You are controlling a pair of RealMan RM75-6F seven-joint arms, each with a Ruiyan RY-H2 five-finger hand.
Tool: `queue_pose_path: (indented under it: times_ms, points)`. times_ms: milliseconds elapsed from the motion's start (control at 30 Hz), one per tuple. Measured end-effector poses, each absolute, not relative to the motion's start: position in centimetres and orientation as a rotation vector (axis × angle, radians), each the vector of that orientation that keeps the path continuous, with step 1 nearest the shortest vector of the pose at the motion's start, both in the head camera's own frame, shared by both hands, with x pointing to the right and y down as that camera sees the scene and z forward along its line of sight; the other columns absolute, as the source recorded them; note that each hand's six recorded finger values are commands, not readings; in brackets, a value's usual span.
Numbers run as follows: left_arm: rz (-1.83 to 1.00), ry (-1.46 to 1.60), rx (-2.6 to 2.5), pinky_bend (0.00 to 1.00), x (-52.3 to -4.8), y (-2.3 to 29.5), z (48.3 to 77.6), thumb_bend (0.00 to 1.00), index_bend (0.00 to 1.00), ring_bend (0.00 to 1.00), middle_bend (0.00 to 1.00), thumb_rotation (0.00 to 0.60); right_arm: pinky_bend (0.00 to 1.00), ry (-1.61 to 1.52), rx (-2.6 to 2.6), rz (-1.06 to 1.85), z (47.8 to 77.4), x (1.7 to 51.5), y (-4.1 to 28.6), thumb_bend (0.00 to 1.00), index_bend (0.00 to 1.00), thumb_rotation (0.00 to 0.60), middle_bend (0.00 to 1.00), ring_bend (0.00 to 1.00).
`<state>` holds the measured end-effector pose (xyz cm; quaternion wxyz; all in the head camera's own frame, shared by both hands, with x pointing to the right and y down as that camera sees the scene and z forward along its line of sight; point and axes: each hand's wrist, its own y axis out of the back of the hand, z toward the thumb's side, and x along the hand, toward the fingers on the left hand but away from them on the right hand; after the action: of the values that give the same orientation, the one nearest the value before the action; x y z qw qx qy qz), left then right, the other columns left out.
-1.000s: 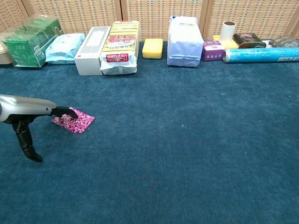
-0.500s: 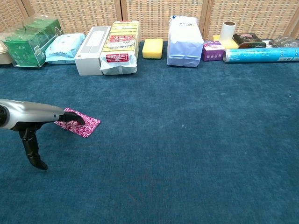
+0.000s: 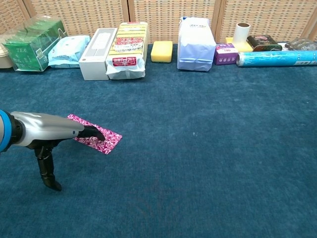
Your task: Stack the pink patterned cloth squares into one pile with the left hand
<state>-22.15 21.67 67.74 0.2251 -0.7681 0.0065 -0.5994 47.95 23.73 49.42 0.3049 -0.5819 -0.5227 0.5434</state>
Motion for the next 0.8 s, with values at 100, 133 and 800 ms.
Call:
queue_pose_path:
  times_ms: [100,133,800]
  points:
    - [-1.630,0.003,-2.123,0.03,-21.1,22.0,67.6,0.00,0.00,0.00,0.00,0.600,0.00,-1.386,-1.541,1.438,49.4,48.0,23.7,0.03,0.17,0.600,0.05,0.00]
    - [-1.624,-0.001,-2.125,0.03,-20.8,22.1,67.5,0.00,0.00,0.00,0.00,0.600,0.00,-1.386,-1.541,1.437,49.4,48.0,23.7,0.03,0.17,0.600,0.05,0.00]
    - [-1.502,-0.072,-2.146,0.03,-15.0,23.9,66.0,0.00,0.00,0.00,0.00,0.600,0.00,-1.397,-1.541,1.436,49.3,48.2,23.6,0.03,0.17,0.600,0.05,0.00]
